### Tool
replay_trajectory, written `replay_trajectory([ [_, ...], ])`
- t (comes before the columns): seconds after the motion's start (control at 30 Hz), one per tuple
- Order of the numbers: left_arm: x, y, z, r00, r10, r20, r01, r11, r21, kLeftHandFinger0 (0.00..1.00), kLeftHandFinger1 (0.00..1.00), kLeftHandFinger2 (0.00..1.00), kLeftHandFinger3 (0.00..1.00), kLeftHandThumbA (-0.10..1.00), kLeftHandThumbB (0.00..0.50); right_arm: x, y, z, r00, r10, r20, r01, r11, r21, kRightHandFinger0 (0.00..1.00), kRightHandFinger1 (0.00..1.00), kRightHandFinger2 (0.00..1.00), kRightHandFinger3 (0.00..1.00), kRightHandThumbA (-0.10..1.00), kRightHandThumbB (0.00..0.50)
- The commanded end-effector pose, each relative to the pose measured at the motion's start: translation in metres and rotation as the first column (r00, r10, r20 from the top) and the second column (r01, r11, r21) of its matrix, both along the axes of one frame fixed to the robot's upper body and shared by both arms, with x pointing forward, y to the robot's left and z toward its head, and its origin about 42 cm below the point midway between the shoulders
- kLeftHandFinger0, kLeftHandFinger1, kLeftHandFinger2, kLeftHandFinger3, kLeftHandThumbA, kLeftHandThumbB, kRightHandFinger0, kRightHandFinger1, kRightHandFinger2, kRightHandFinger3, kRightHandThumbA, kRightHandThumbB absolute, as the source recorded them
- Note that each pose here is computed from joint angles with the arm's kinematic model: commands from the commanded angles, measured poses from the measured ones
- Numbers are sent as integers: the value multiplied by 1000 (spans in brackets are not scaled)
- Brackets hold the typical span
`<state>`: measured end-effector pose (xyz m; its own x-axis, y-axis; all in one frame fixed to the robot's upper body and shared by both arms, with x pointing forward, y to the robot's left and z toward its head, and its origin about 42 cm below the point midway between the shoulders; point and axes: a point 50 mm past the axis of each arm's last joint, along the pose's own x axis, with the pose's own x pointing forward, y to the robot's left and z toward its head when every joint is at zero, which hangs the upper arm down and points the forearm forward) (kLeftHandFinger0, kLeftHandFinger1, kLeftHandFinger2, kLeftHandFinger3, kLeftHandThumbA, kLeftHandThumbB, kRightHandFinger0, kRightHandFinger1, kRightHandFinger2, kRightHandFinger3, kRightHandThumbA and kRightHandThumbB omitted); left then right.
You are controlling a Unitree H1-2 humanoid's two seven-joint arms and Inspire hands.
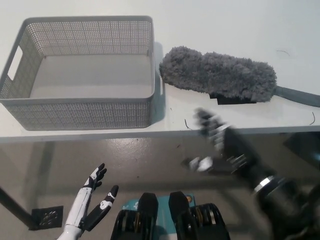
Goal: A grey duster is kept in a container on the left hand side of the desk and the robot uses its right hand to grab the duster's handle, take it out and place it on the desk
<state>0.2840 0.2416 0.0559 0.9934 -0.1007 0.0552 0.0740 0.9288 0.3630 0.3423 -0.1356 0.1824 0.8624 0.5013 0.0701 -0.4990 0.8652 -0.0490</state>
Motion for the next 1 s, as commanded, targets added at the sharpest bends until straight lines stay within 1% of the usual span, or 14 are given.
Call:
replay_trajectory([
  [0.0, 15, 1, 27, 989, -29, 148, 34, 999, -31, 1000, 1000, 1000, 1000, 711, 50, -158, 22, 156, 386, -338, 858, -69, 917, 392, 1000, 1000, 1000, 1000, 1000, 488],
  [0.03, 16, 1, 27, 988, -30, 151, 34, 999, -29, 1000, 1000, 1000, 1000, 707, 49, -155, 15, 144, 416, -312, 854, -25, 935, 353, 1000, 1000, 1000, 1000, 1000, 500],
  [0.1, 17, 0, 28, 988, -32, 149, 37, 999, -32, 1000, 1000, 1000, 1000, 710, 51, -146, 7, 98, 480, -313, 819, 159, 950, 270, 1000, 1000, 1000, 1000, 1000, 305],
  [0.13, 18, 0, 28, 988, -32, 150, 38, 999, -37, 1000, 1000, 1000, 1000, 701, 47, -140, 1, 70, 544, -350, 762, 271, 933, 236, 1000, 1000, 1000, 1000, 1000, 293],
  [0.17, 18, 0, 29, 988, -31, 151, 38, 999, -38, 1000, 1000, 1000, 1000, 703, 52, -135, -2, 51, 603, -366, 709, 301, 927, 223, 1000, 1000, 1000, 1000, 1000, 283],
  [0.23, 19, 0, 30, 988, -32, 152, 38, 999, -34, 1000, 1000, 1000, 1000, 757, 68, -121, -18, 5, 707, -368, 604, 376, 919, 121, 1000, 1000, 1000, 1000, 1000, 330],
  [0.3, 20, 0, 30, 988, -34, 152, 40, 999, -34, 1000, 1000, 1000, 1000, 773, 74, -114, -33, -31, 748, -388, 539, 441, 897, 35, 1000, 1000, 1000, 1000, 1000, 324],
  [0.37, 22, -1, 32, 987, -37, 159, 43, 998, -39, 1000, 1000, 1000, 1000, 748, 72, -111, -51, -65, 783, -412, 466, 480, 876, -32, 1000, 1000, 1000, 1000, 1000, 326],
  [0.43, 24, -1, 33, 986, -37, 163, 44, 998, -39, 1000, 1000, 1000, 1000, 747, 77, -111, -59, -76, 797, -422, 431, 488, 871, -49, 1000, 1000, 1000, 1000, 1000, 325],
  [0.6, 29, -2, 35, 983, -36, 183, 43, 999, -33, 1000, 1000, 1000, 1000, 770, 75, -108, -73, -102, 831, -431, 352, 491, 865, -99, 1000, 1000, 1000, 1000, 1000, 351],
  [0.67, 28, -3, 34, 983, -33, 183, 41, 998, -44, 1000, 1000, 1000, 1000, 764, 80, -105, -74, -105, 834, -431, 344, 490, 866, -104, 1000, 1000, 1000, 1000, 1000, 347],
  [0.77, 28, -4, 35, 982, -34, 188, 44, 998, -51, 1000, 1000, 1000, 1000, 749, 60, -101, -75, -109, 836, -423, 348, 490, 862, -128, 1000, 1000, 1000, 1000, 1000, 320],
  [0.9, 30, -4, 37, 981, -34, 191, 43, 998, -41, 1000, 1000, 1000, 1000, 800, 79, -95, -73, -111, 845, -408, 345, 476, 868, -140, 1000, 1000, 1000, 1000, 1000, 312],
  [0.97, 31, -3, 38, 980, -34, 194, 43, 998, -39, 1000, 1000, 1000, 1000, 803, 69, -94, -71, -112, 849, -403, 342, 471, 871, -140, 1000, 1000, 1000, 1000, 1000, 307],
])
